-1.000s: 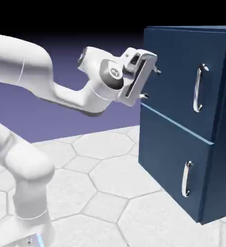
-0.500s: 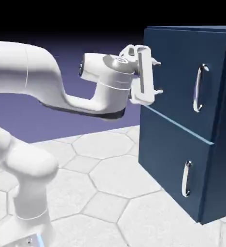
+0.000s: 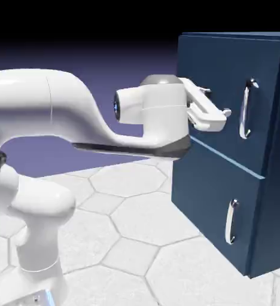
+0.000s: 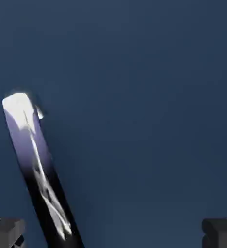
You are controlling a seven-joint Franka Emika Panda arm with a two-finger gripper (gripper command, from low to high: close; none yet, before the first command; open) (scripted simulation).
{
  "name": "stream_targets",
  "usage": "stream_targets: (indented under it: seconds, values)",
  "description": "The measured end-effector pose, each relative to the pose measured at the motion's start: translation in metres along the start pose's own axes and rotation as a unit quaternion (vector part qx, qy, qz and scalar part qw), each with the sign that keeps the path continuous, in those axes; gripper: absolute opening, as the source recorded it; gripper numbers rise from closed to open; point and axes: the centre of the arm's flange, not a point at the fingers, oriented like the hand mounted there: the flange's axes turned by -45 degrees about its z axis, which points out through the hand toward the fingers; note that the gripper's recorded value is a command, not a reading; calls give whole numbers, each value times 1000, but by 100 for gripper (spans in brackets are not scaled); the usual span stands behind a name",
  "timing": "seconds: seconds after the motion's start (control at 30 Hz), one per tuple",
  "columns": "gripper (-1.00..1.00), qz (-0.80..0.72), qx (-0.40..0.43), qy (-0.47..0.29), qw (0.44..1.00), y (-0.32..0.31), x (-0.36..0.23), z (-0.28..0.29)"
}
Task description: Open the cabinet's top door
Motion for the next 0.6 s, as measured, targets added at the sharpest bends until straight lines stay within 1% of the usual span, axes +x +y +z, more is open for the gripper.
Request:
stream_targets:
  seconds: [0.17,0.2,0.37,0.4,0.47,0.6]
  values:
    - [0,-111,-4,-17,994,-29,9,12]
    - [0,-111,-4,-17,994,-29,9,12]
    - [0,-111,-4,-17,994,-29,8,60]
    - [-100,-111,-4,-17,994,-28,8,62]
    - [-100,-111,-4,-17,994,-28,8,62]
    - [-100,-112,23,-21,993,-21,10,39]
